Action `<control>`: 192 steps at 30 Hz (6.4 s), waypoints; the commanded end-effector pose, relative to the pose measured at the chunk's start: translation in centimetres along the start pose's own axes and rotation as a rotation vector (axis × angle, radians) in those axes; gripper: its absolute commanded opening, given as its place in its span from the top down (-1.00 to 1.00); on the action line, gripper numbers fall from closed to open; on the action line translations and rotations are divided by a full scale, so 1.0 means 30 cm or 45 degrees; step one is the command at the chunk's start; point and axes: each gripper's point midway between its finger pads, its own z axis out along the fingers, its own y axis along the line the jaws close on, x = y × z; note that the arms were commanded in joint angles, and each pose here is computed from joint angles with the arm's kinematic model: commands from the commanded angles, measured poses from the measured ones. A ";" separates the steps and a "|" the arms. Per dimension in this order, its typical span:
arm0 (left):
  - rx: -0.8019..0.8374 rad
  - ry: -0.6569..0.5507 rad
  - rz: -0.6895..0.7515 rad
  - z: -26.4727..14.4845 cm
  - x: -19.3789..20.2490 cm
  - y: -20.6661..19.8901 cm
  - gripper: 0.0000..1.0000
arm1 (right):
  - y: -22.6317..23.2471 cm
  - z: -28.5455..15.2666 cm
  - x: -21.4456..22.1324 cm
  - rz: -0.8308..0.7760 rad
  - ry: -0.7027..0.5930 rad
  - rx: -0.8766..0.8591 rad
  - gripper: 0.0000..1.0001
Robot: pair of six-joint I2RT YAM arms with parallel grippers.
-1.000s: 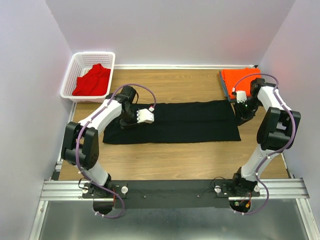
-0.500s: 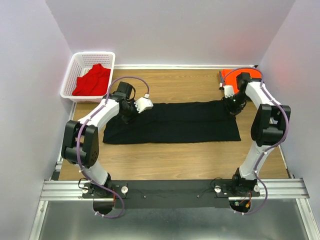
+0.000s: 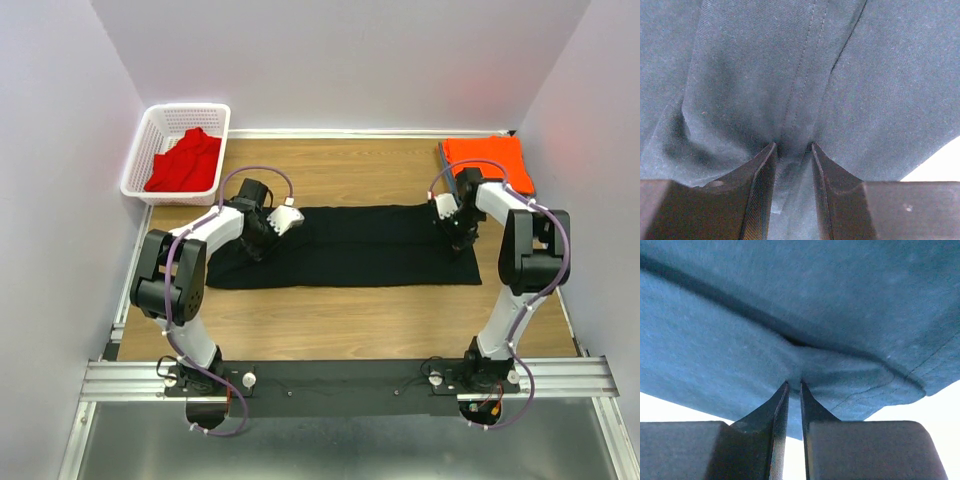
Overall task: Fold and stack the t-shirts
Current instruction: Rotate the tshirt 90 degrees, then grab the bottom of the folded rectangular tshirt with both arms
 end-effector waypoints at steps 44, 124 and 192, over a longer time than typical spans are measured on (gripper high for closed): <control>-0.100 -0.404 -0.293 -0.108 -0.462 0.233 0.27 | 0.234 0.070 0.252 -0.438 0.311 0.167 0.58; 0.101 -0.264 -0.336 0.306 -0.624 0.261 0.24 | 0.830 -0.223 -0.160 -0.505 -0.275 -0.376 0.28; 0.038 -0.528 -0.336 0.175 -0.723 0.456 0.03 | 0.262 0.060 -1.039 -0.062 -0.729 0.072 0.47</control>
